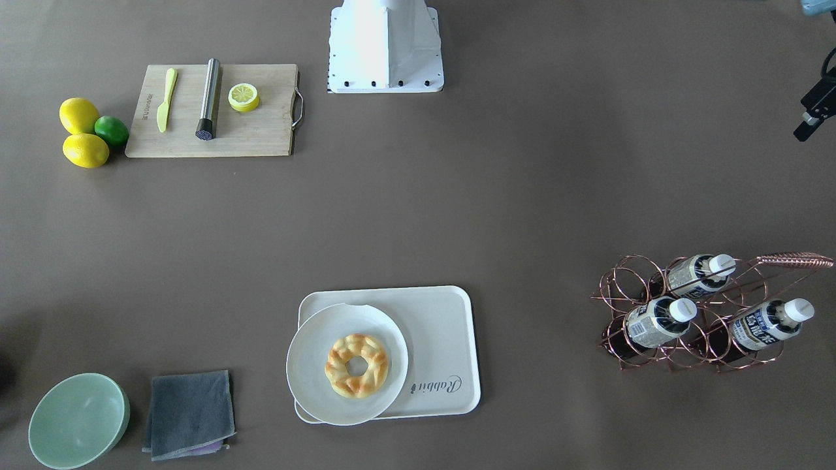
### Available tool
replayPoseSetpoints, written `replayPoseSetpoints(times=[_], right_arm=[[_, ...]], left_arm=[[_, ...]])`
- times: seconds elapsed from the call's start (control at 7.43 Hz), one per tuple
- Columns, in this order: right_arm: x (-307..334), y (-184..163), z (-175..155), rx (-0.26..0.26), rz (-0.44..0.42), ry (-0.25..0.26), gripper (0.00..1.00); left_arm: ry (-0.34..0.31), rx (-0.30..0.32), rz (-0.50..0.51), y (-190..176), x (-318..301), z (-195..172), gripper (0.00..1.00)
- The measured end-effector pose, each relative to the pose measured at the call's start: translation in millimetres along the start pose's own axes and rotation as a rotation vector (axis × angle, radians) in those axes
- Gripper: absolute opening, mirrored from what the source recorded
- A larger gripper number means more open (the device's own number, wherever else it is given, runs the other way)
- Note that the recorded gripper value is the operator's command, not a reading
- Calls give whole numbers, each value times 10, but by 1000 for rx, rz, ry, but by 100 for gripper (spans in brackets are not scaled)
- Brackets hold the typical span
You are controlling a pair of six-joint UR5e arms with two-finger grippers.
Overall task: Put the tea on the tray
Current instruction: 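Move the left gripper over the copper wire rack toward a tea bottle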
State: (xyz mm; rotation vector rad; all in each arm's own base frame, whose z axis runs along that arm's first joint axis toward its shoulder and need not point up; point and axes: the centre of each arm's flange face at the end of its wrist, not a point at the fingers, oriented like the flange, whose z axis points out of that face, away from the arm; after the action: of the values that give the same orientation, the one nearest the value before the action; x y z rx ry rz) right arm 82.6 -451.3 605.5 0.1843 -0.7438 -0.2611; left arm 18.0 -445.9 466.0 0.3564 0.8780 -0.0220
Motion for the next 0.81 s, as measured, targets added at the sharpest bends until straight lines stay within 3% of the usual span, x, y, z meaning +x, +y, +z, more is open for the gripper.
replayPoseSetpoints(times=[0.4, 0.81], right_arm=[[11, 21, 33, -6, 5, -7, 100], [23, 34, 52, -10, 9, -9, 100]], left_arm=[[2, 32, -39, -490, 878, 444, 97], [-55, 60, 9, -770, 1381, 987, 95]])
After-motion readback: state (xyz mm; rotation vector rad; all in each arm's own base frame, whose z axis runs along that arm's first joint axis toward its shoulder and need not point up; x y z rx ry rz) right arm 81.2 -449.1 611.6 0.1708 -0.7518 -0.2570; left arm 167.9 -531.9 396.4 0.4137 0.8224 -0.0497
